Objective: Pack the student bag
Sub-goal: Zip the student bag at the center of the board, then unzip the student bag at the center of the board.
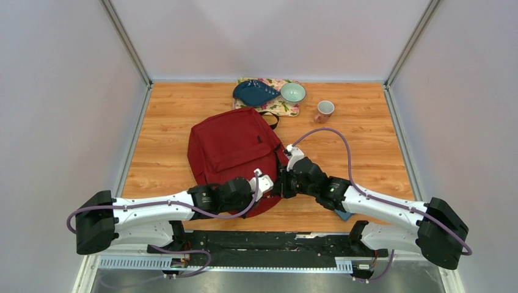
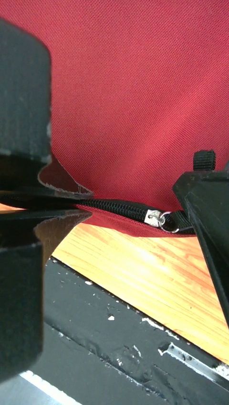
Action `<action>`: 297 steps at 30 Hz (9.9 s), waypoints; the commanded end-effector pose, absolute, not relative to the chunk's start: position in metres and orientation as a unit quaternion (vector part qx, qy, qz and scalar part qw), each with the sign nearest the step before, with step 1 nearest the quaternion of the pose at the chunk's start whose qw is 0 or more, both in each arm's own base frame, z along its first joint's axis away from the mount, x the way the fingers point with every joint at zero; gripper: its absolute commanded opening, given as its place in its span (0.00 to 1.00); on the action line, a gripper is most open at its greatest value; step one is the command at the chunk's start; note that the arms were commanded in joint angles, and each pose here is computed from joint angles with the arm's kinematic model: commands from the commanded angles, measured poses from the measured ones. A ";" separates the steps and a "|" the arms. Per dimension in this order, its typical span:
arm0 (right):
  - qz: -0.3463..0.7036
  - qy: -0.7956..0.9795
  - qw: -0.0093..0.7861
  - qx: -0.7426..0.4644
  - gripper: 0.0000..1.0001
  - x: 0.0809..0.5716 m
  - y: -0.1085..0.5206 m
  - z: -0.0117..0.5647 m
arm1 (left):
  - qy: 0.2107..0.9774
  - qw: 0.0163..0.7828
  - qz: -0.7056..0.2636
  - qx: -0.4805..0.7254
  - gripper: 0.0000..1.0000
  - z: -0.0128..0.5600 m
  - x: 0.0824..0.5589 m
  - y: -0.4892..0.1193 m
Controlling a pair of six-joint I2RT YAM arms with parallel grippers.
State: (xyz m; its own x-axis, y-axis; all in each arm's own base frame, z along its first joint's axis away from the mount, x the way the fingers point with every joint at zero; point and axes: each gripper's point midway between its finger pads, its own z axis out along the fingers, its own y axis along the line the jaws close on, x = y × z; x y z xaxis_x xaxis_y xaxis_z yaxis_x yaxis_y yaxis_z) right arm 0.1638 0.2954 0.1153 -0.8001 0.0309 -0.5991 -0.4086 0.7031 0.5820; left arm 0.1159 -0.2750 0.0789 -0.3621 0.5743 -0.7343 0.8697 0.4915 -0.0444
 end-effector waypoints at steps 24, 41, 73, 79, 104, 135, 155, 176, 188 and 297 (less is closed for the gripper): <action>0.392 0.842 0.366 -0.053 0.00 0.223 0.263 0.151 | 0.828 0.371 -0.270 0.323 0.43 0.081 0.106 -0.238; 0.410 0.839 0.352 -0.061 0.00 0.192 0.253 0.145 | 0.754 0.420 -0.340 0.372 0.78 0.165 0.131 -0.339; 0.400 0.806 0.430 -0.068 0.00 0.191 0.247 0.183 | 0.788 0.350 -0.348 0.368 0.00 0.108 0.112 -0.335; 0.344 0.819 0.456 -0.052 0.00 0.220 0.239 0.178 | 0.790 0.327 -0.357 0.376 0.00 0.098 0.100 -0.328; 0.351 0.799 0.486 -0.052 0.00 0.330 0.261 0.208 | 0.823 0.262 -0.329 0.382 0.00 0.044 0.052 -0.284; 0.325 0.811 0.481 0.073 0.00 0.266 0.185 0.166 | 0.794 0.498 -0.274 0.216 0.76 0.139 0.126 -0.227; 0.315 0.844 0.432 0.049 0.72 0.255 0.187 0.154 | 0.802 0.491 -0.252 0.229 0.77 0.148 0.129 -0.232; 0.392 0.860 0.322 0.046 0.00 0.252 0.227 0.120 | 0.829 0.475 -0.258 0.145 0.93 0.194 0.195 -0.241; 0.414 0.830 0.365 0.084 0.00 0.216 0.232 0.125 | 0.850 0.376 -0.318 0.186 0.93 0.210 0.235 -0.329; 0.381 0.808 0.447 0.037 0.54 0.198 0.224 0.191 | 0.887 0.372 -0.227 0.155 0.00 0.156 0.260 -0.322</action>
State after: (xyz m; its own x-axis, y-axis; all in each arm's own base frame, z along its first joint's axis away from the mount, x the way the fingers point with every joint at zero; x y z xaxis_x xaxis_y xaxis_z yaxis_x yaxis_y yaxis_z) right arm 0.1944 0.2109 0.1669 -0.6123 0.3869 -0.6895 -0.2292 0.7478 0.6231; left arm 0.2529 -0.3235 0.1371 -0.7112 0.1597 -0.6846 0.4528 0.8490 -0.2724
